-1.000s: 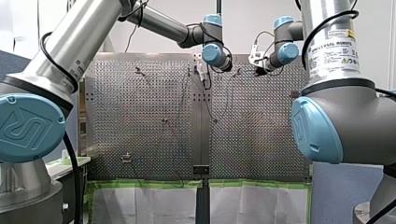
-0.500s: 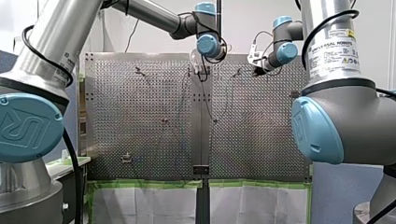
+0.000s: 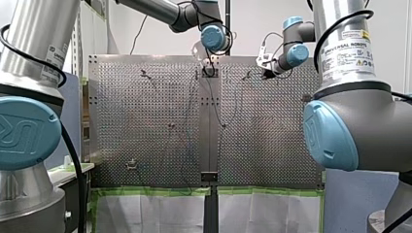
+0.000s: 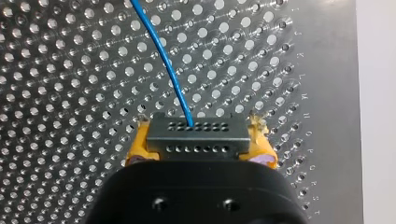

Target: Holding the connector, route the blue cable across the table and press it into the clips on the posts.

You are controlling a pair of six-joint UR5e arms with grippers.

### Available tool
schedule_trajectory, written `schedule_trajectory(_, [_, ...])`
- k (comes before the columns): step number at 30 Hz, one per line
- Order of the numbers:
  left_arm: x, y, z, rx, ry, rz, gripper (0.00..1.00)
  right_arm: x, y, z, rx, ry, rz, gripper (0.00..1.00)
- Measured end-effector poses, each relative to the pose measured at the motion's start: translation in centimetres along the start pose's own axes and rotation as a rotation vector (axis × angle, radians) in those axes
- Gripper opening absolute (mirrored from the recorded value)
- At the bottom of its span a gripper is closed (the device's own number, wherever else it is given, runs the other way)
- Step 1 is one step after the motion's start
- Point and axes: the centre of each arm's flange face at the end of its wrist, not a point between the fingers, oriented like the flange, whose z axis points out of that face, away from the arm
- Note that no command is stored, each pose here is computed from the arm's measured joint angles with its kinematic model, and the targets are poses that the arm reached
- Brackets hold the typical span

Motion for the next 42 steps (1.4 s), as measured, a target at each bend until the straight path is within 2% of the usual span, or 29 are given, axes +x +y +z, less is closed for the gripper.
schedule_trajectory(3, [-0.6,0.1,-0.9,-0.011,-0.023,-0.014,1.00,0.0,-0.1,0.0,0.001,-0.001,-0.001,0.00])
schedule_trajectory(6, [0.7,0.5,-1.6,-0.033,-0.023,-0.011,1.00,-0.1,-0.2,0.0,0.003,-0.002,-0.002,0.00])
schedule_trajectory(9, [2.7,0.9,-2.2,-0.039,-0.007,0.000,1.00,-0.1,-0.3,0.0,0.005,-0.003,-0.003,0.00])
schedule_trajectory(15, [8.1,2.3,-3.2,-0.014,0.050,0.034,1.00,-0.2,-0.6,0.0,0.010,-0.004,-0.003,0.00])
schedule_trajectory(18, [10.7,3.8,-3.6,-0.034,0.069,0.040,1.00,-0.3,-0.7,0.0,0.011,-0.006,-0.003,0.00])
schedule_trajectory(22, [13.9,6.6,-3.7,-0.077,0.087,0.076,1.00,-0.4,-0.8,0.0,0.013,-0.008,-0.002,0.00])
schedule_trajectory(27, [16.8,9.7,-3.5,-0.092,0.115,0.129,1.00,-0.6,-1.1,0.0,0.016,-0.010,-0.002,0.00])
schedule_trajectory(30, [18.7,11.9,-3.4,-0.099,0.134,0.140,1.00,-0.6,-1.2,0.0,0.017,-0.012,-0.002,0.00])
schedule_trajectory(34, [21.3,15.3,-3.7,-0.129,0.159,0.157,1.00,-0.7,-1.3,0.0,0.019,-0.012,-0.003,0.00])
schedule_trajectory(38, [23.8,17.4,-4.9,-0.138,0.189,0.171,1.00,-0.7,-1.3,0.0,0.019,-0.012,-0.003,0.00])
schedule_trajectory(42, [25.2,18.3,-6.4,-0.148,0.201,0.173,1.00,-0.7,-1.3,0.0,0.019,-0.012,-0.004,0.00])
